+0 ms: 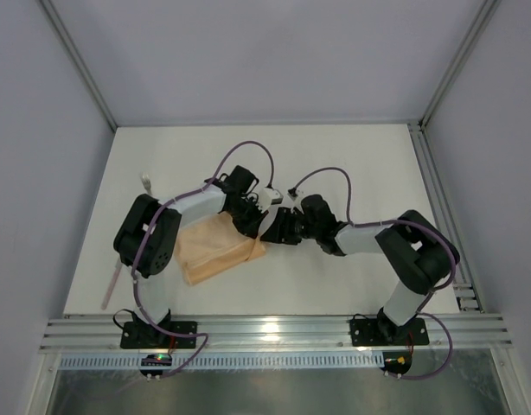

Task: Fold the napkin into a case and place the utensils inside
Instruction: Fold the lower triangle-folded napkin at the center of the board.

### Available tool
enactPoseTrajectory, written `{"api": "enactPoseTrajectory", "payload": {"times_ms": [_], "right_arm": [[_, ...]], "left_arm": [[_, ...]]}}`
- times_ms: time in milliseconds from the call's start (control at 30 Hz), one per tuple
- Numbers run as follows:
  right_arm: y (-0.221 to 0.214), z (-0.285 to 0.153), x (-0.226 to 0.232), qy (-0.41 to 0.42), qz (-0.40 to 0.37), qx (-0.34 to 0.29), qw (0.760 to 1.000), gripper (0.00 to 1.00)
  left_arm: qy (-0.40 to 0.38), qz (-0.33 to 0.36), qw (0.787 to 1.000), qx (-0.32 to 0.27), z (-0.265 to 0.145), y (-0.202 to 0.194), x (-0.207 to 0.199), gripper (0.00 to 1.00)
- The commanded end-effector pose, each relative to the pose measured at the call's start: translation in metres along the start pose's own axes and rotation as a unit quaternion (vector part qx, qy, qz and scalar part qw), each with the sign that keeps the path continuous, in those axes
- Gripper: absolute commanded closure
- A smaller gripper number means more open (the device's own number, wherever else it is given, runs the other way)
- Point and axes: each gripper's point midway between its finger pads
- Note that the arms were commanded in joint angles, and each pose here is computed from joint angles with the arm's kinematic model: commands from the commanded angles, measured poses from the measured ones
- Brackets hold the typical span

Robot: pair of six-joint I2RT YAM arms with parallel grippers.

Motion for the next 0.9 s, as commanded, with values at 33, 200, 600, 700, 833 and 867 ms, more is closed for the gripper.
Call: {"api": "enactPoseTrajectory", "payload": {"times_ms": [33, 200, 600, 700, 833, 867], "right_arm": [[0.013, 0.010, 0.012, 0.041, -0.035, -0.025, 0.998, 0.48], [0.005, 0.020, -0.006, 0.034, -0.029, -0.017, 0.999, 0.49], [-0.008, 0.028, -0.017, 0.047, 0.003, -0.004, 0.999, 0.68], [-0.011, 0.029, -0.018, 0.052, 0.012, -0.002, 0.999, 0.74], [-0.011, 0.031, -0.011, 0.062, 0.020, 0.000, 0.998, 0.83], [-0.011, 0.031, -0.009, 0.063, 0.020, 0.001, 0.998, 0.85]], "left_arm": [[0.008, 0.016, 0.999, -0.030, -0.008, 0.019, 0.004, 1.00], [0.008, 0.016, 0.999, -0.030, -0.009, 0.019, 0.004, 1.00], [0.007, 0.012, 0.999, -0.038, -0.012, 0.022, 0.005, 1.00], [0.011, 0.014, 0.999, -0.041, -0.013, 0.023, 0.007, 1.00], [0.010, 0.018, 0.999, -0.037, -0.014, 0.022, 0.007, 1.00], [0.011, 0.017, 0.999, -0.037, -0.015, 0.022, 0.008, 0.99]]}}
Point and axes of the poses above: each gripper's point midway between its finger pads, its own z axis out along the fingers, its own x axis along the line the jaws close on, y = z × x, and after that the axes turned 14 degrees about z, right-handed
